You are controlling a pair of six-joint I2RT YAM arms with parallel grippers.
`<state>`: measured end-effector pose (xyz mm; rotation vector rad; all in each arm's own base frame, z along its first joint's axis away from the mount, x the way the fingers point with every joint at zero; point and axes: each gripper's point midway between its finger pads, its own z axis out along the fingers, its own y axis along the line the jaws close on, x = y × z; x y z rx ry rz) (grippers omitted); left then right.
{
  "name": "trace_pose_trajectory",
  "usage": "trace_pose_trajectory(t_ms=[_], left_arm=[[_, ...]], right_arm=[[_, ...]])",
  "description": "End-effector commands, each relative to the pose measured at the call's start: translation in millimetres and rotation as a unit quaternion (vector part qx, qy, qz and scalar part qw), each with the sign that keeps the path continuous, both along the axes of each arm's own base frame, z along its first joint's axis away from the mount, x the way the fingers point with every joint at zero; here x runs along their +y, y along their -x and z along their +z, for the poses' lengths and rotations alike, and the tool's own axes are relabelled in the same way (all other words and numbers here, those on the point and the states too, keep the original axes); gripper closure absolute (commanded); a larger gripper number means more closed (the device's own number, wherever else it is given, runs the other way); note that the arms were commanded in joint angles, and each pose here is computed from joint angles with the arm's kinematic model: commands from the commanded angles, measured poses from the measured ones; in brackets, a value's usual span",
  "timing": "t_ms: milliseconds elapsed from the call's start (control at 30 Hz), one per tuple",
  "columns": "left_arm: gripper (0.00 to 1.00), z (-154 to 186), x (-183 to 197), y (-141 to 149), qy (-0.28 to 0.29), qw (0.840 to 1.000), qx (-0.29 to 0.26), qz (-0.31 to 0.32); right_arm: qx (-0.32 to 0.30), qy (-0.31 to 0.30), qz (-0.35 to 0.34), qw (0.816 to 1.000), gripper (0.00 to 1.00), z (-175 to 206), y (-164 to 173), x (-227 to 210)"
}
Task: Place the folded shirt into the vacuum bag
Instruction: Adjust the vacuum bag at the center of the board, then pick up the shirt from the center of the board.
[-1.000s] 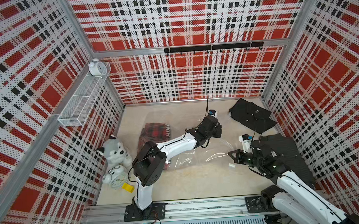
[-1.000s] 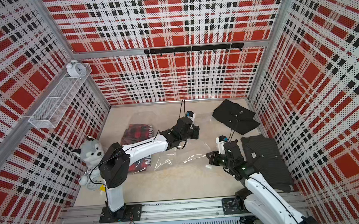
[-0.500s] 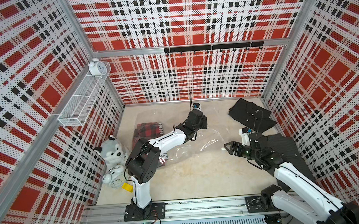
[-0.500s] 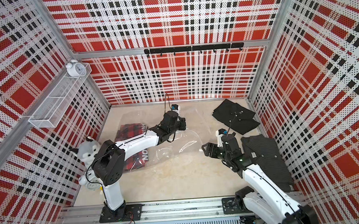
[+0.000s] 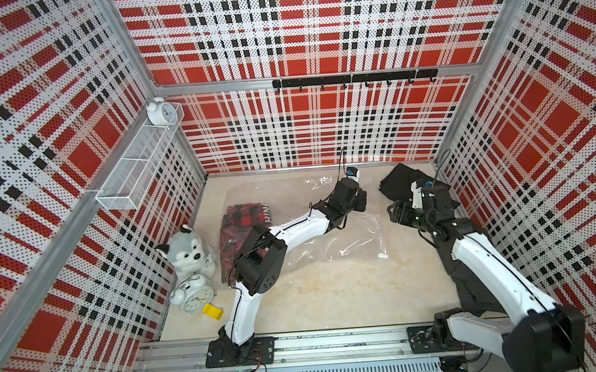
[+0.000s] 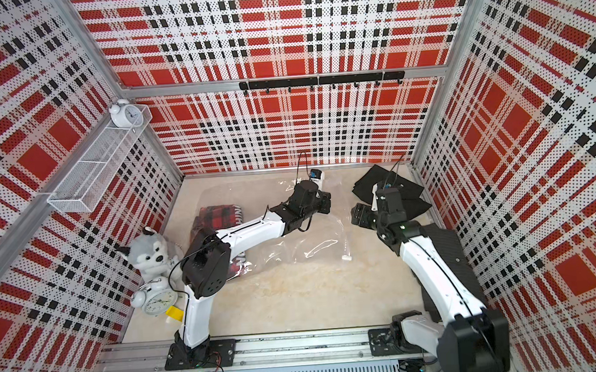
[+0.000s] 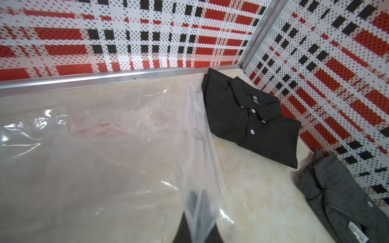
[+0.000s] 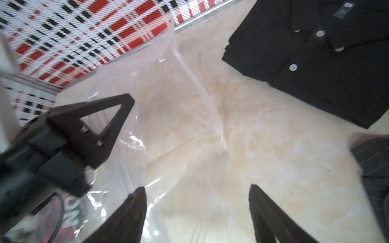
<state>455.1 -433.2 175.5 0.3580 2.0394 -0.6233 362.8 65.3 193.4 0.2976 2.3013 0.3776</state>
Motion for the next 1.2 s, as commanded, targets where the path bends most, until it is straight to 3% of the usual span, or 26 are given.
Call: trace_pose_trajectory(t_ms=[0,200,500,900,1167], left_arm=[[1.00,-16,-9,-7,-0.016,1.000,0.006,-0.014],[1.00,-35,-14,-22,-0.026,0.999,0.019,-0.025],[1.00,-60,-7,-8,-0.038,0.997,0.047,-0.047],[1.00,-70,-17,9,-0.039,0.995,0.063,-0.061],[1.00,-79,-22,15,-0.044,0.994,0.075,-0.064]], right_arm=[[0.005,0.067,-0.020,0.998,0.23,-11,-32,-28],[0.021,0.126,0.004,0.992,0.26,-29,-92,-31],[0.075,0.192,0.061,0.977,0.29,-87,-154,-29],[0.108,0.256,0.082,0.957,0.28,-123,-195,-39],[0.131,0.255,0.104,0.952,0.28,-146,-212,-34]])
